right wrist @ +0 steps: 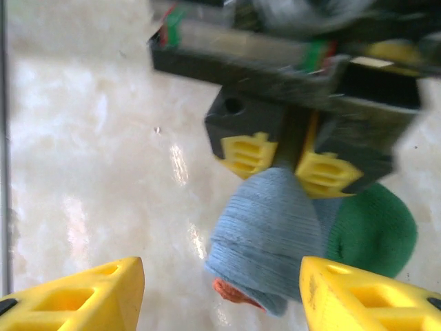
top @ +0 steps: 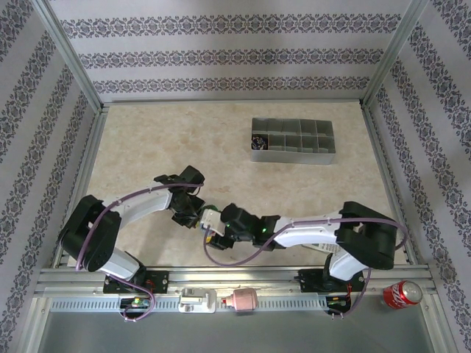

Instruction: Roll the socks

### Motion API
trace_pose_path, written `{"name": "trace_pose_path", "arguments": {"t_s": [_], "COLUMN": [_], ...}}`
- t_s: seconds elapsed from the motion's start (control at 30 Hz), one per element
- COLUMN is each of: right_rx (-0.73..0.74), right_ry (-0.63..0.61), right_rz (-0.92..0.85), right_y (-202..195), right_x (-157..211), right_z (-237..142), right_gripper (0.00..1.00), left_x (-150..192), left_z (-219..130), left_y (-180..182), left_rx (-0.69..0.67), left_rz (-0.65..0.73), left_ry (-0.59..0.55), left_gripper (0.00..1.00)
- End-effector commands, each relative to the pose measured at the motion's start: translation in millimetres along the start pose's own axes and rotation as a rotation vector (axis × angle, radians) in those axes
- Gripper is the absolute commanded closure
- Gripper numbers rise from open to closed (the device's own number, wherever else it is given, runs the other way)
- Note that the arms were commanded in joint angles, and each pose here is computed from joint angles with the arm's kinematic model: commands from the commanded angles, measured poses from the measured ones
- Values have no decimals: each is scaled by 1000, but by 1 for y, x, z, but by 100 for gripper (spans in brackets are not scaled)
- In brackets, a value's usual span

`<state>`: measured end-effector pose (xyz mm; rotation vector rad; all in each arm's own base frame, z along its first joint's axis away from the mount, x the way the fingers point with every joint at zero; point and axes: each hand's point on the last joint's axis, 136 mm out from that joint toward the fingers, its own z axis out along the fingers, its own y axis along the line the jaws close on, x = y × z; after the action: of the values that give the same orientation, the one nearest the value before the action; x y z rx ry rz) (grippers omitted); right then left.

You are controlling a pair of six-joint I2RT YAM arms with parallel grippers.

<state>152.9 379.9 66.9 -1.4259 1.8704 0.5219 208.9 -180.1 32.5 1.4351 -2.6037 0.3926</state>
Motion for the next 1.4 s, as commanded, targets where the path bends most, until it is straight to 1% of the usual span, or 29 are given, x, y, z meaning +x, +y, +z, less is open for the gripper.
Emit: {"name": "trace_pose_path", "arguments": {"t_s": [0.0,0.17,0.3,0.33,0.37,0.4,0.43,0.47,0.53,0.57,0.6,0.63,0.67,0.73,0.77,0.8,0.83,0.93,1.07,1.13,1.23,1.3,1.37], "right_rx": [213,259,264,274,282,286,295,296,268,245,219,185,150,38,7,-47,-103,-205,-258,-274,-302,-328,-345], "right_ry": [16,76,136,161,185,204,231,258,299,318,333,349,355,344,337,332,329,332,324,322,328,339,350], "right_rz": [-79,-167,-194,-197,-193,-187,-172,-154,-112,-90,-67,-31,5,95,130,170,211,304,433,502,586,636,679], "right_y": [-28,-26,-26,-29,-32,-34,-38,-40,-41,-40,-39,-37,-35,-24,-23,-18,-14,-9,-16,-22,-27,-29,-31], "right_x": [-12,-5,8,13,19,24,32,41,58,67,76,86,93,103,106,109,111,116,120,123,128,130,134], "right_z": [8,27,39,41,43,44,44,44,44,43,42,40,39,35,33,31,30,27,27,26,27,27,27], "right_gripper": [40,40,44,47,54,62,74,83,93,97,100,100,100,100,100,100,100,100,100,100,100,100,100], "left_x": [-6,-5,-5,-5,-5,-5,-5,-4,-2,-2,-3,-5,-6,-10,-10,-11,-11,-15,-15,-13,-10,-8,-6], "left_z": [13,14,13,12,11,10,9,8,4,-1,-6,-13,-18,-26,-28,-32,-35,-44,-47,-45,-43,-42,-38], "left_y": [41,40,37,36,34,31,28,21,16,12,9,6,3,-9,-16,-25,-29,-31,-37,-42,-46,-46,-45], "left_rx": [-177,-183,-175,-168,-156,-142,-119,-78,-26,5,27,51,72,162,210,272,307,341,382,409,423,421,416], "left_rz": [-33,-31,-30,-30,-29,-28,-26,-22,-43,-51,-51,-51,-54,-57,-59,-64,-73,-63,-25,1,50,78,95], "left_ry": [-29,-12,-10,-9,-7,-6,-2,9,30,34,29,23,21,31,43,59,75,70,75,90,100,100,105], "left_gripper": [100,100,100,100,100,100,99,88,64,55,49,42,38,33,31,30,29,27,28,31,39,43,44]}}
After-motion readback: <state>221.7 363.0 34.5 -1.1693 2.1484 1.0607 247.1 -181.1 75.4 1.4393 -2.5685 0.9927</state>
